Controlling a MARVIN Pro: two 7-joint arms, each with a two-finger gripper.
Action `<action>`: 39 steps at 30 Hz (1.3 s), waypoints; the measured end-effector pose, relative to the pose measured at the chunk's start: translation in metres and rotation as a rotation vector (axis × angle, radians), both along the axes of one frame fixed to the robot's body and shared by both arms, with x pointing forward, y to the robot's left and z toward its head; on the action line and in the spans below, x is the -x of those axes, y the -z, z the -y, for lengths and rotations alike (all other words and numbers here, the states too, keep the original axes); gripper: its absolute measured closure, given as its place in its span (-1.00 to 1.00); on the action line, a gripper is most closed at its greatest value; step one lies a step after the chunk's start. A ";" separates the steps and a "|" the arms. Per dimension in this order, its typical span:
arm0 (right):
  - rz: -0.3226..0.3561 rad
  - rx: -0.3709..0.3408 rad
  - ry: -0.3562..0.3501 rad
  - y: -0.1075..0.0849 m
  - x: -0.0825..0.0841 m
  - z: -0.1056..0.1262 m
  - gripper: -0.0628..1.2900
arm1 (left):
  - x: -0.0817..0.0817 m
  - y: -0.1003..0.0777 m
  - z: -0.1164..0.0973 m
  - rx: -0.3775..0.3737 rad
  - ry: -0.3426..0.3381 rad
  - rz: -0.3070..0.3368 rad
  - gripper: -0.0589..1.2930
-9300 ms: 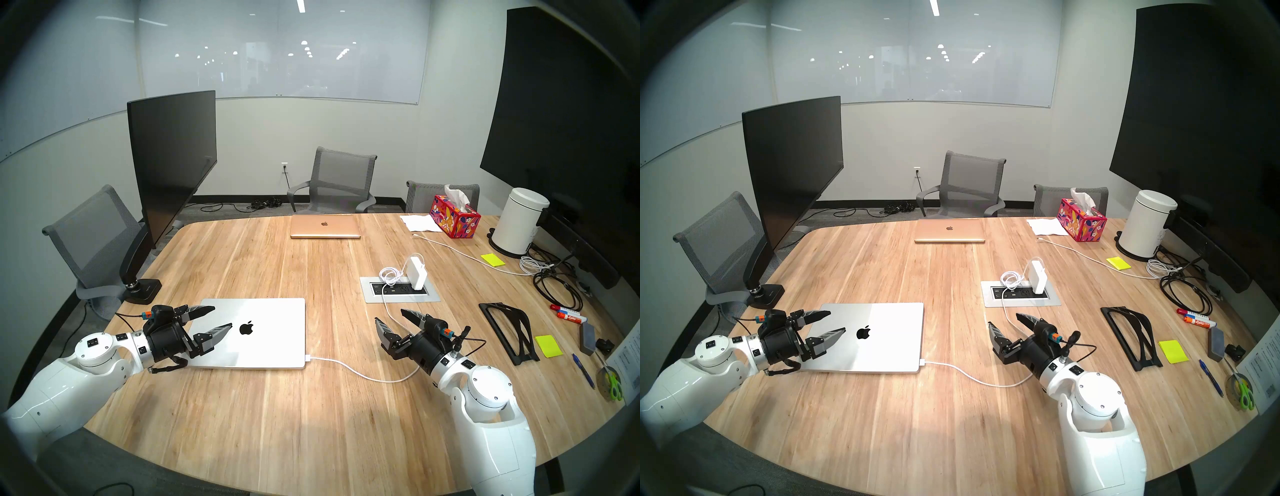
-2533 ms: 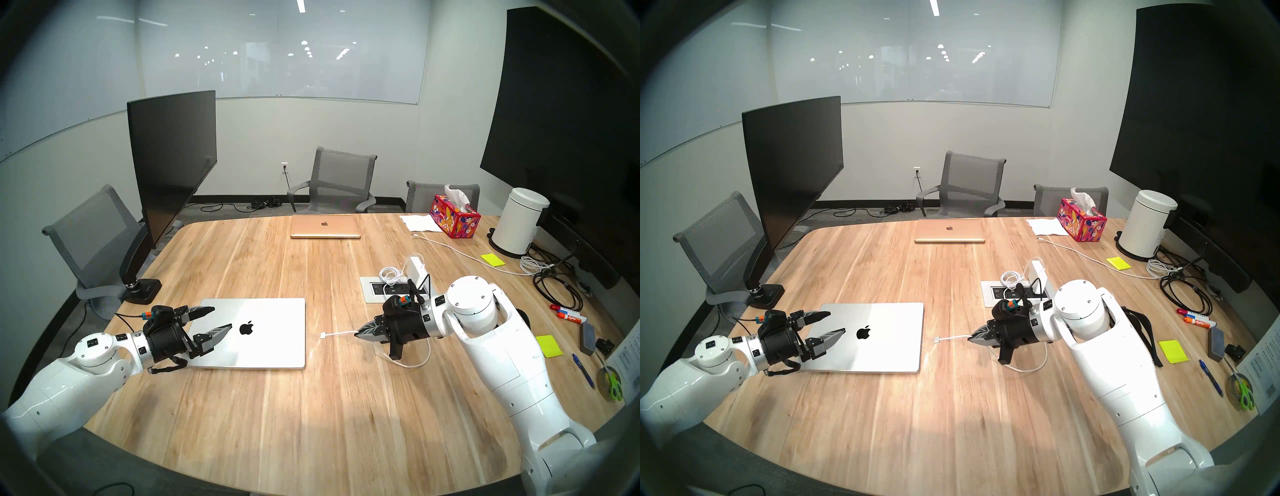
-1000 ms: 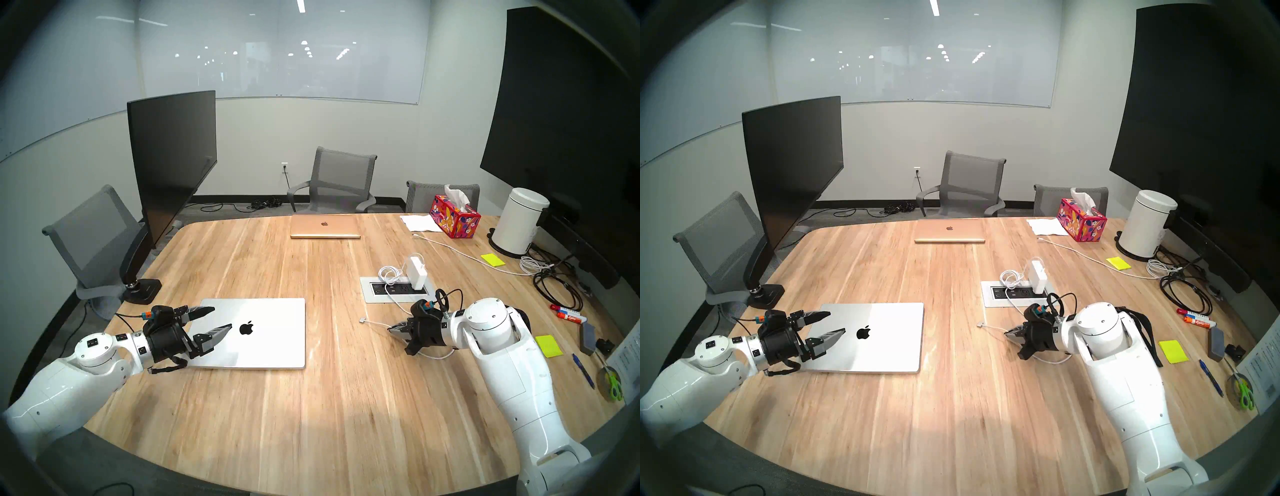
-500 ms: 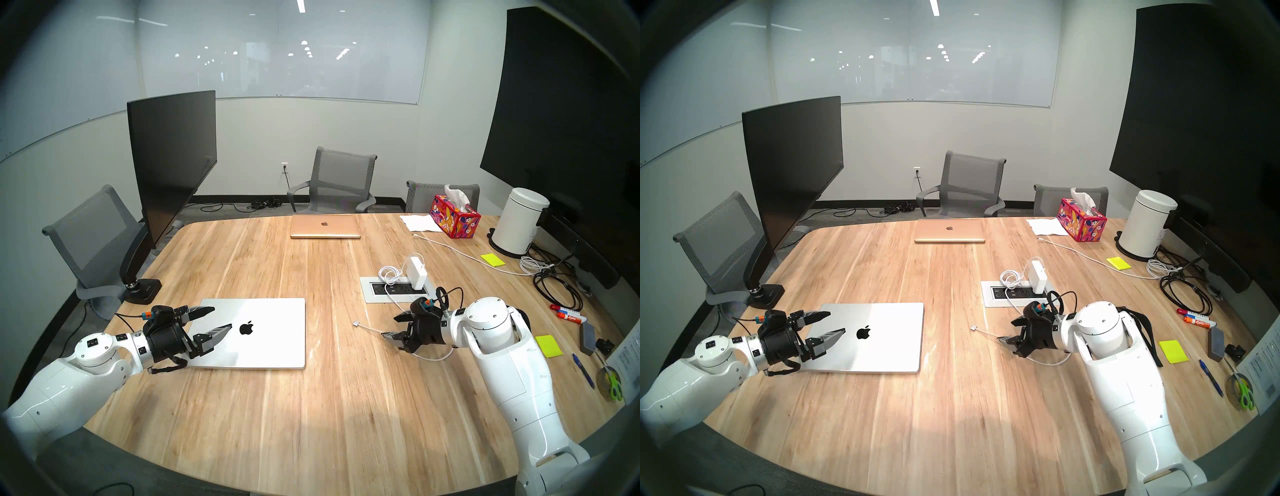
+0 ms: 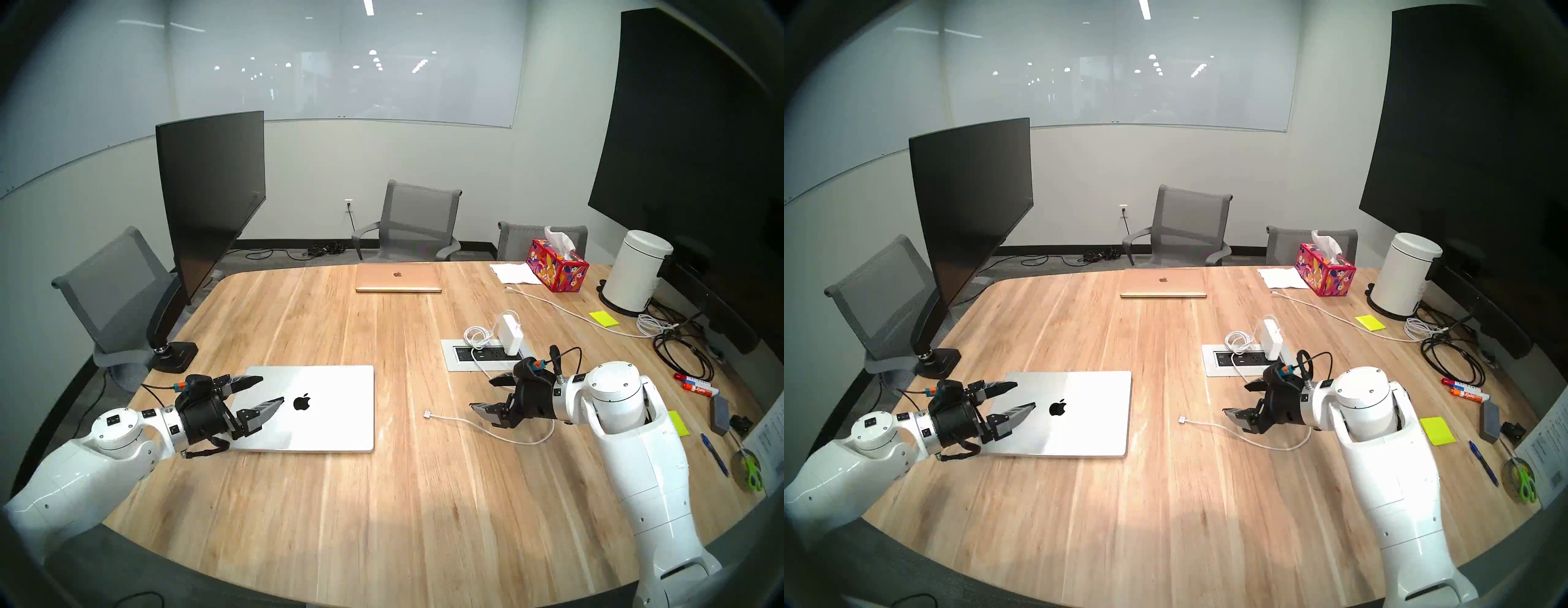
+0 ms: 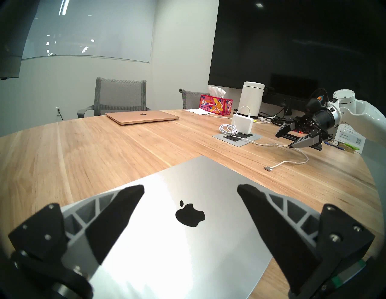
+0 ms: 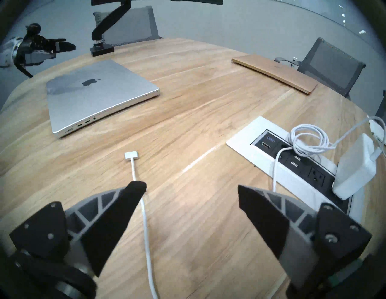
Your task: Unplug the charging cable from the port of the MacBook and lay it on the desk
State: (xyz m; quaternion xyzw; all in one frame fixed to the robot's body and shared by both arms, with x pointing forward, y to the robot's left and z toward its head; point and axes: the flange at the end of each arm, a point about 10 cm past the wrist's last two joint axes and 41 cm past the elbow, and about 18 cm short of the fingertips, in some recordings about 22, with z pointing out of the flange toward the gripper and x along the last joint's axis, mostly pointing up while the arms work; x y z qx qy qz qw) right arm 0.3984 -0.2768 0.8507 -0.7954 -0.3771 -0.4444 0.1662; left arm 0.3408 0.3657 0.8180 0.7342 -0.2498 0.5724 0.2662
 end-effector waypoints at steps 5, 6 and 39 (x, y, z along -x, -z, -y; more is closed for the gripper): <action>0.019 -0.077 0.046 -0.013 0.008 0.003 -0.86 | 0.000 0.000 0.000 0.000 0.000 0.000 -0.91; 0.023 -0.092 0.058 -0.015 0.010 0.003 -0.85 | 0.000 0.000 0.000 0.000 0.000 0.000 -0.91; 0.283 -0.426 0.294 0.005 0.037 -0.016 -0.85 | 0.000 0.000 0.000 0.000 0.000 0.000 -0.91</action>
